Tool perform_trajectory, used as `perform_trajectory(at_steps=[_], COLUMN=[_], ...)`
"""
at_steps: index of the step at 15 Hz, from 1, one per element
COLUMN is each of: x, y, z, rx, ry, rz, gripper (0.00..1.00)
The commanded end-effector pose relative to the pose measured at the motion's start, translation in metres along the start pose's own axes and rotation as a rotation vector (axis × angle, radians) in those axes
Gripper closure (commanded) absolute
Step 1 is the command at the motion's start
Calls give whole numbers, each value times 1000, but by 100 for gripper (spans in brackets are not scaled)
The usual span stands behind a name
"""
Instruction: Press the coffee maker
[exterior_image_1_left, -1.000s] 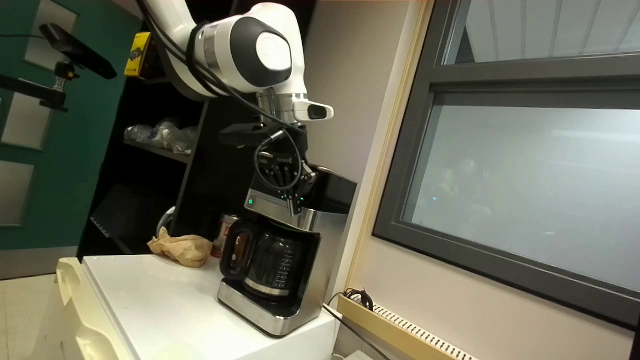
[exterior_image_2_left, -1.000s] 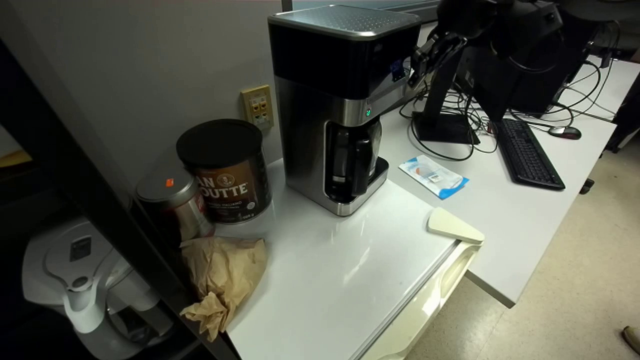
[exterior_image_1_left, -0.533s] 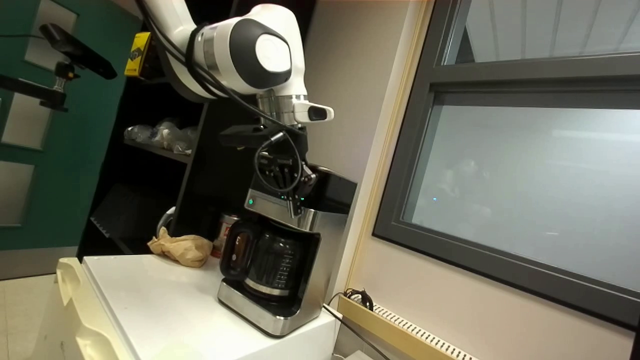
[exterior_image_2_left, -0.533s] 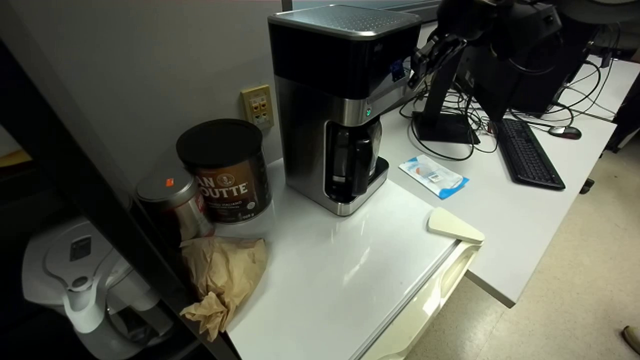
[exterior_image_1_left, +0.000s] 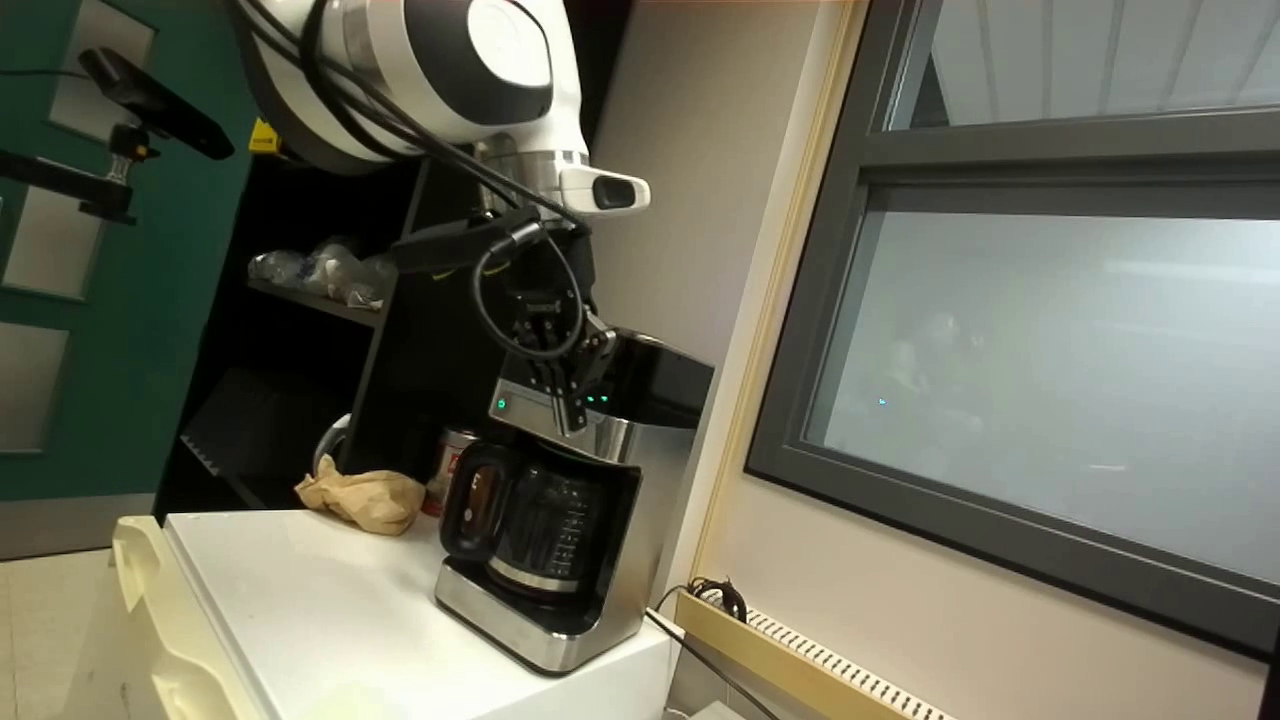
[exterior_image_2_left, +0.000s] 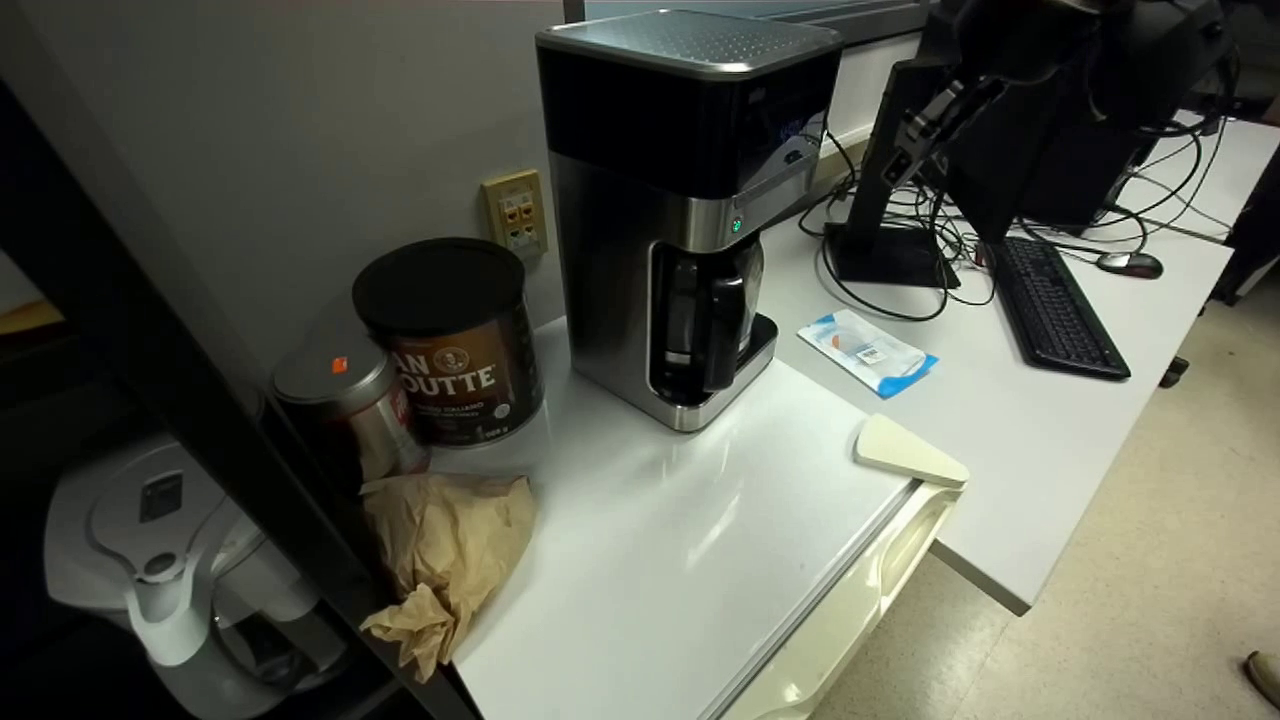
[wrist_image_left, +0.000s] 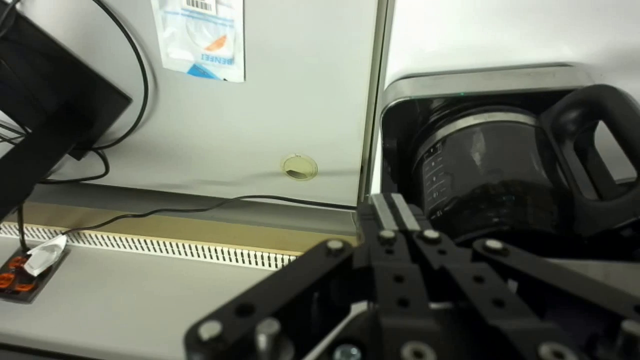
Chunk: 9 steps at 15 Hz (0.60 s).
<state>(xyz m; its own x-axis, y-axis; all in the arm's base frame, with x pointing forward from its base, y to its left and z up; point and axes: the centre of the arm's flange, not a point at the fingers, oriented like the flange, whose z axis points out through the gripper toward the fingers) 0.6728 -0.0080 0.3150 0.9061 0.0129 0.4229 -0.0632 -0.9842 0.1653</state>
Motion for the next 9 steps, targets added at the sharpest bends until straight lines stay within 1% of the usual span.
perform_trajectory(at_steps=[1, 6, 9], x=[-38, -66, -76], y=[-4, -12, -13], z=[-27, -37, -41], rx=[-15, -10, -7], ry=[-10, -39, -51], rz=[-44, -112, -137], gripper=[100, 100, 100])
